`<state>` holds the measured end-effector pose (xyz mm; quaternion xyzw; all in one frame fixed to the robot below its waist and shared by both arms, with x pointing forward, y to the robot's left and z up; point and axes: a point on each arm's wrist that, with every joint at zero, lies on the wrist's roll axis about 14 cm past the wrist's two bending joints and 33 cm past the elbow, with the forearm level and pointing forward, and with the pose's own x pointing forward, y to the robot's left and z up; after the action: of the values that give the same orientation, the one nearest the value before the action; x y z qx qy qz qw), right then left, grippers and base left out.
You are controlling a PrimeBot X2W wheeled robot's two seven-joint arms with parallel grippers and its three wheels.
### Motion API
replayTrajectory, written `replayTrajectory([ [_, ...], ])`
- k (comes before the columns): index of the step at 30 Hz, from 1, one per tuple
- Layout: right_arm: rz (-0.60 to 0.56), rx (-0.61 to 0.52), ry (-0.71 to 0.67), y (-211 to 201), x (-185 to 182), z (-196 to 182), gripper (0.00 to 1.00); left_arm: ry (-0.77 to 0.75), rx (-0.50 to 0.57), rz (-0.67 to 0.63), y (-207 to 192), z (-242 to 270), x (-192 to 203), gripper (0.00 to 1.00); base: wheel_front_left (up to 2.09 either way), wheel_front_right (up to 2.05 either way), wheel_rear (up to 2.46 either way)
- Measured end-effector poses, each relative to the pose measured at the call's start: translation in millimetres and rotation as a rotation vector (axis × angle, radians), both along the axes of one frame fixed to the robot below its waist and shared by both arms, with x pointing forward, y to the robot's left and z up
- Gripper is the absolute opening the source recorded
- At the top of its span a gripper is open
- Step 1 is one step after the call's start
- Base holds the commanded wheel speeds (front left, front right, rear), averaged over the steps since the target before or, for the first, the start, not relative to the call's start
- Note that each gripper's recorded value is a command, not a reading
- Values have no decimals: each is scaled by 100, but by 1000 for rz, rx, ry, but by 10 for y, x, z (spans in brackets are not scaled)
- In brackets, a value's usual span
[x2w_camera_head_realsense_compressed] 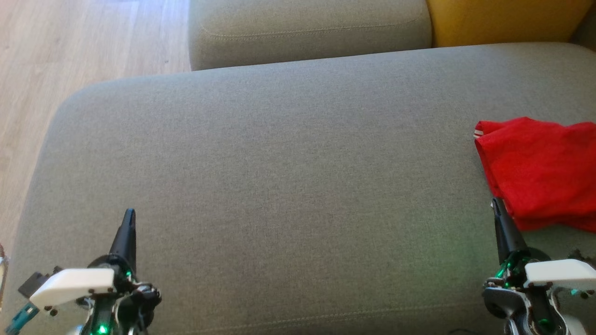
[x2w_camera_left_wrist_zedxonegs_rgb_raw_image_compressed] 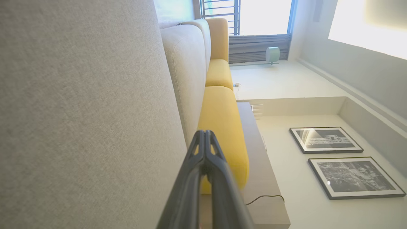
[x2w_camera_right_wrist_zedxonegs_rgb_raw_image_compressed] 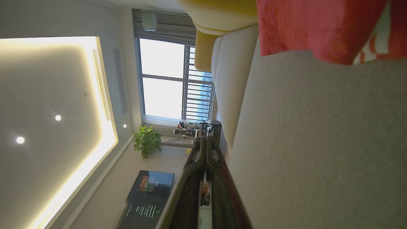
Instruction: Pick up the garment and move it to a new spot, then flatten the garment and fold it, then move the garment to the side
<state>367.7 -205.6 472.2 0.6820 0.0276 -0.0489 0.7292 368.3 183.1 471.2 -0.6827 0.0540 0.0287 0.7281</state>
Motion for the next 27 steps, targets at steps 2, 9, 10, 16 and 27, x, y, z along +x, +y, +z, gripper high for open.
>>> replayTrajectory([
  [2,-1,25,-3,1,9,3,0,-2,-23,5,10,6,9,0,0,0,0],
  [9,-1,78,-22,9,58,55,0,-20,-73,16,43,51,53,0,0,0,0],
  [10,-1,78,-22,8,58,54,0,-20,-74,15,42,52,53,0,0,0,0],
  [16,-1,78,-22,7,57,55,0,-21,-75,16,46,52,52,0,0,0,0],
  [27,-1,78,-22,6,57,54,0,-21,-76,19,54,53,52,0,0,0,0],
])
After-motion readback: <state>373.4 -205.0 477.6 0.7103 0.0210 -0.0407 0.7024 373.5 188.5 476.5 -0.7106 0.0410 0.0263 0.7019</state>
